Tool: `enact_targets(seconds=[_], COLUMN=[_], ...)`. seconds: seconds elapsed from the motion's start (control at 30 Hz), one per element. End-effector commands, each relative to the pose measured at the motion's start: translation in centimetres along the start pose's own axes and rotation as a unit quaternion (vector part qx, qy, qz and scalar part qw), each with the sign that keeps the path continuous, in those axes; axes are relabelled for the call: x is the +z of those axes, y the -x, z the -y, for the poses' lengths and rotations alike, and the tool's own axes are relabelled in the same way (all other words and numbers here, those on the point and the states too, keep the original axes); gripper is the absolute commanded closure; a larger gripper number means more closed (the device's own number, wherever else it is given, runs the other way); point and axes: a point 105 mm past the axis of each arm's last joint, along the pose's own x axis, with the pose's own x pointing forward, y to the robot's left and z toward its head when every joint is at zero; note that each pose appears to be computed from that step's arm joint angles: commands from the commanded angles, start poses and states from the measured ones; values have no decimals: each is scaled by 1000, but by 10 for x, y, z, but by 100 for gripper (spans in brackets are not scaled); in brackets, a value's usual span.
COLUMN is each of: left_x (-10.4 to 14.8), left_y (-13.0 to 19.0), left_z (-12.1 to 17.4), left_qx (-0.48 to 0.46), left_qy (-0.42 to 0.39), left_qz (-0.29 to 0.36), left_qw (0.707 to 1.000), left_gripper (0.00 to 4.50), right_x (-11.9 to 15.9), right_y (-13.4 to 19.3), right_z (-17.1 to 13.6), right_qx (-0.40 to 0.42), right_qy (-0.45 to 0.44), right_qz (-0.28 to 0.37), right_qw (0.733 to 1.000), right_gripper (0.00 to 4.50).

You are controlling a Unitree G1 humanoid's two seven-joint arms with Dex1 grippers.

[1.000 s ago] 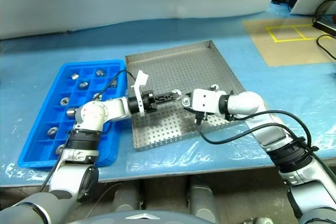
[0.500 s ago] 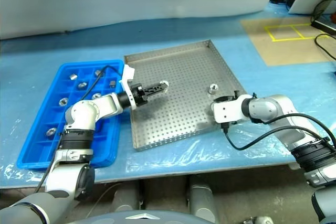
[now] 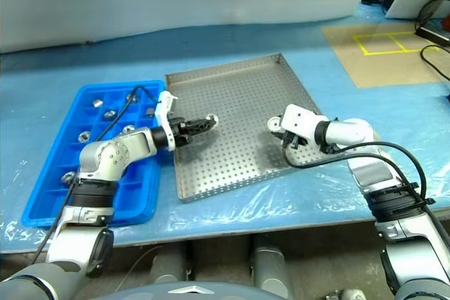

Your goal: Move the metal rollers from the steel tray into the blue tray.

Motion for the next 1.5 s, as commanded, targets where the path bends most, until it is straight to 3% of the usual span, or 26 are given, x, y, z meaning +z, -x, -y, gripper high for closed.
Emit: enact_targets(seconds=[0.03,0.1,0.33,0.53,0.77,0.9,1.13,1.27,1.5], left_x=[9,7,4,23,42,57,95,94,72], left_y=[-1,-2,-5,2,22,40,62,74,105], left_z=[9,9,10,20,35,32,23,28,23], left_qx=[-18,-20,-24,-43,-60,-35,54,79,112], left_qy=[-39,-42,-46,-50,-93,-137,-276,-365,-391], left_qz=[9,6,-1,25,63,79,112,120,107], left_qw=[999,999,999,997,992,987,953,920,907], left_gripper=[282,282,285,285,285,285,285,285,285], right_x=[-16,-17,-17,14,51,78,109,112,122], right_y=[2,1,-2,9,31,23,-6,-25,-38], right_z=[-6,-10,-14,7,4,7,23,4,5], right_qx=[1,6,-7,-30,40,48,5,30,54], right_qy=[-30,-54,-76,-105,-160,-188,-240,-194,-180], right_qz=[-11,-3,7,66,118,165,227,211,226], right_qw=[999,999,997,992,979,967,944,958,956], right_gripper=[290,290,60,60,60,60,60,60,60])
